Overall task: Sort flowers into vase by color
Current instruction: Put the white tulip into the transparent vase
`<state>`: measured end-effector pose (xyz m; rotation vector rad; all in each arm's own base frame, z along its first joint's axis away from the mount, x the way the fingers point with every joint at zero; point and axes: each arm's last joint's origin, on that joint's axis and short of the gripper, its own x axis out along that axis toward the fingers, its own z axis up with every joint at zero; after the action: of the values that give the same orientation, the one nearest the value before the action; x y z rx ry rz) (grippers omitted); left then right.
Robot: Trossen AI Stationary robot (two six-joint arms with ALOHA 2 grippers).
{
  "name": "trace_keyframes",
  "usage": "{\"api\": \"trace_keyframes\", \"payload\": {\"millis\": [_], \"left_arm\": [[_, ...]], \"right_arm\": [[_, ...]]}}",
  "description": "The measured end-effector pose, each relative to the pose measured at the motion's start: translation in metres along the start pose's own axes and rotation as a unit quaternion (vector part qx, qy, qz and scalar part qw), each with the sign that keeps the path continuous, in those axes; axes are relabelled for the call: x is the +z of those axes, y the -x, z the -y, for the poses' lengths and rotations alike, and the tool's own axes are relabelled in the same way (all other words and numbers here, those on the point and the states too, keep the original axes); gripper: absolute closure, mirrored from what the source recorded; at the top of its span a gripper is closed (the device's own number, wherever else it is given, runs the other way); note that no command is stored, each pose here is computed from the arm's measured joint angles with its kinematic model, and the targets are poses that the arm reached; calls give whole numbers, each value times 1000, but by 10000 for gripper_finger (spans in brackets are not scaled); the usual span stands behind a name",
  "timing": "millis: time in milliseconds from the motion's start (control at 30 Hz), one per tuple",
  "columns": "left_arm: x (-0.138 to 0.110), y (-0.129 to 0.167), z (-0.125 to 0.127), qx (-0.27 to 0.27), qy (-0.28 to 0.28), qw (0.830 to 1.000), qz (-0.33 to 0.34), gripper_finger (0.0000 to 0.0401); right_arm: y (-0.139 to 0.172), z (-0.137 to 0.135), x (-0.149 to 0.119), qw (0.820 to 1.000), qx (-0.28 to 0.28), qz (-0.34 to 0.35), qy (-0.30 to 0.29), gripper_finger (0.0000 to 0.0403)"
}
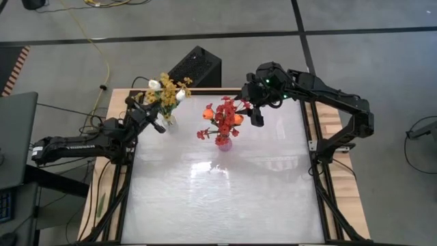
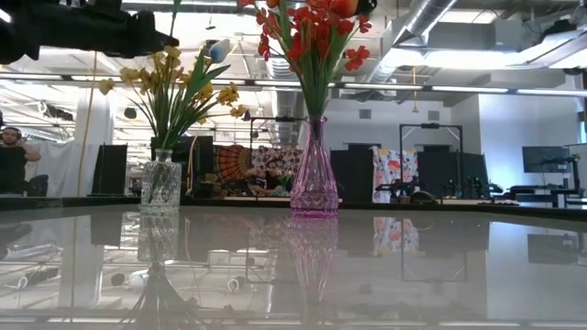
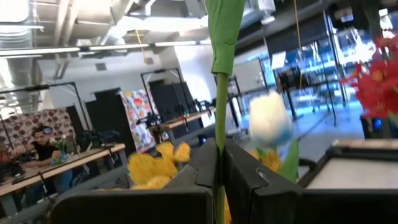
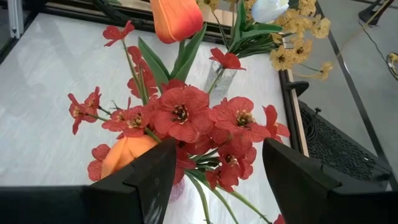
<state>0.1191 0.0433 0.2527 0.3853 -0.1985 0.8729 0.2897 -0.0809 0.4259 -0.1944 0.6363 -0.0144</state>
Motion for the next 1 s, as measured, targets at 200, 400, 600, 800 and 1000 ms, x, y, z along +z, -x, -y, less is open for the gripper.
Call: {"api": "trace_keyframes", "payload": {"millis": [200,400,600,800,1000], "left_arm": [[0,-1,1,1,7,1000,0,401],[-5,-4,4,1,6,1000,-17,401],[-12,-9,6,2,-6,999,-35,401],[-19,-13,9,0,7,998,-59,401],[-21,-14,11,-5,18,998,-65,401]], "right_arm": [[0,0,0,1000,0,0,0,138],[0,0,0,1000,0,0,0,138],[0,0,0,1000,1,0,0,138],[-1,-4,1,1000,10,2,0,138],[-1,-9,2,1000,25,3,4,138]]}}
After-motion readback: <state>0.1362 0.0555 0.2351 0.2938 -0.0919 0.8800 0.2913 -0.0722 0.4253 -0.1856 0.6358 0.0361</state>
